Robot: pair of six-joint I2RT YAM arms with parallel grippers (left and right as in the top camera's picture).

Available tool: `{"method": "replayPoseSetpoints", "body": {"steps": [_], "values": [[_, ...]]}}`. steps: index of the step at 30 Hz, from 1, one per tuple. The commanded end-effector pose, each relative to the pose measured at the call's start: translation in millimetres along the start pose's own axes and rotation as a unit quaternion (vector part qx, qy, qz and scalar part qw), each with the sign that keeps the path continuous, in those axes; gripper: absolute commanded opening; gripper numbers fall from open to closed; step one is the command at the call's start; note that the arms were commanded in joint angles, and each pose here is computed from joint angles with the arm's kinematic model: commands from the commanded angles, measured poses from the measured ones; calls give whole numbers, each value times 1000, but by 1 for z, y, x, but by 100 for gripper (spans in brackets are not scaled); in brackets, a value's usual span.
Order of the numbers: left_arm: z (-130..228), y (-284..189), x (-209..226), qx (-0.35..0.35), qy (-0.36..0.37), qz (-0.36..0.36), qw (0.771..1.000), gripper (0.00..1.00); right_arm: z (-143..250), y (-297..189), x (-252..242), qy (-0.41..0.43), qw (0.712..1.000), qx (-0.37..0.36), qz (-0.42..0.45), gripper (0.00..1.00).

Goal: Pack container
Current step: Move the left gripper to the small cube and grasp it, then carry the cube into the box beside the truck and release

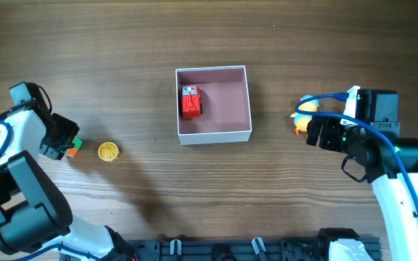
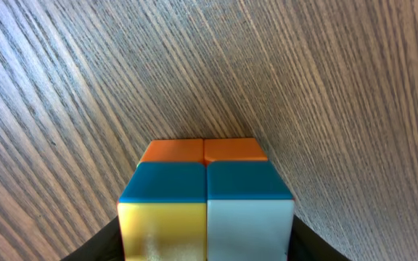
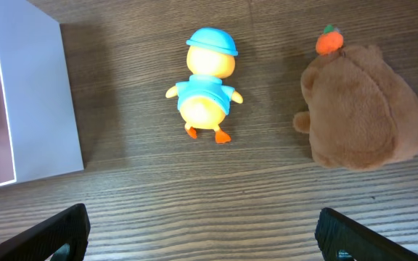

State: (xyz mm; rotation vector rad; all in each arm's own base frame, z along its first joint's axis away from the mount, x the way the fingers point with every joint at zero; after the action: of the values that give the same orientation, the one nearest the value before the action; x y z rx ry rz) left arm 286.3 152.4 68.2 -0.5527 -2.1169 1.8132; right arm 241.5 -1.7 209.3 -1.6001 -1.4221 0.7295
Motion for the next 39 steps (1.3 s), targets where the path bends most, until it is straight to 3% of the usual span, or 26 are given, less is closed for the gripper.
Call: {"method": "replayPoseSetpoints", "body": {"steps": [1,7,11,15,18,21,26,31,39], "values": [[0,2,2,5,-3,0,1000,39,-6,-3,-1,-6,1000,-8,7,100],[-7,-29,-12,-14,-1,50,999,23,-5,-3,-1,-6,1000,-5,8,100],[-3,-62,-26,-46,20,79,996,22,-5,-3,-1,-5,1000,-5,8,100],[22,-102,-56,-77,76,137,985,17,-7,-3,0,-6,1000,-11,7,100],[61,-140,-89,-84,149,206,964,11,-7,-3,0,-6,1000,-12,6,100],[119,-185,-131,-95,250,272,924,4,-7,-3,0,-6,1000,-12,6,100],[188,-227,-172,-134,375,309,864,4,-7,-3,0,-6,1000,-10,7,100],[239,-211,-208,-107,433,328,833,4,-6,-3,0,-5,1000,-9,7,100],[281,-153,-258,-49,488,293,821,4,-3,-3,-1,-5,1000,-1,8,100]]}}
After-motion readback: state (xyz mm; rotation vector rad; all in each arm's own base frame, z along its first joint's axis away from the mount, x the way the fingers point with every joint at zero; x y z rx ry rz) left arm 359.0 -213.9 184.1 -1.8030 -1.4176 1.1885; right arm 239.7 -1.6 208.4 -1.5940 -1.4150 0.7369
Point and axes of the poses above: each gripper's point midway between its finger pads, its own y axis out along the fingers, its own x axis along the line the jaws close on, z = x × y, the point moved 5 cm from there along -y, back along the fingers, and after that the axes turned 2 degrees about y, right-handed, at the moved point
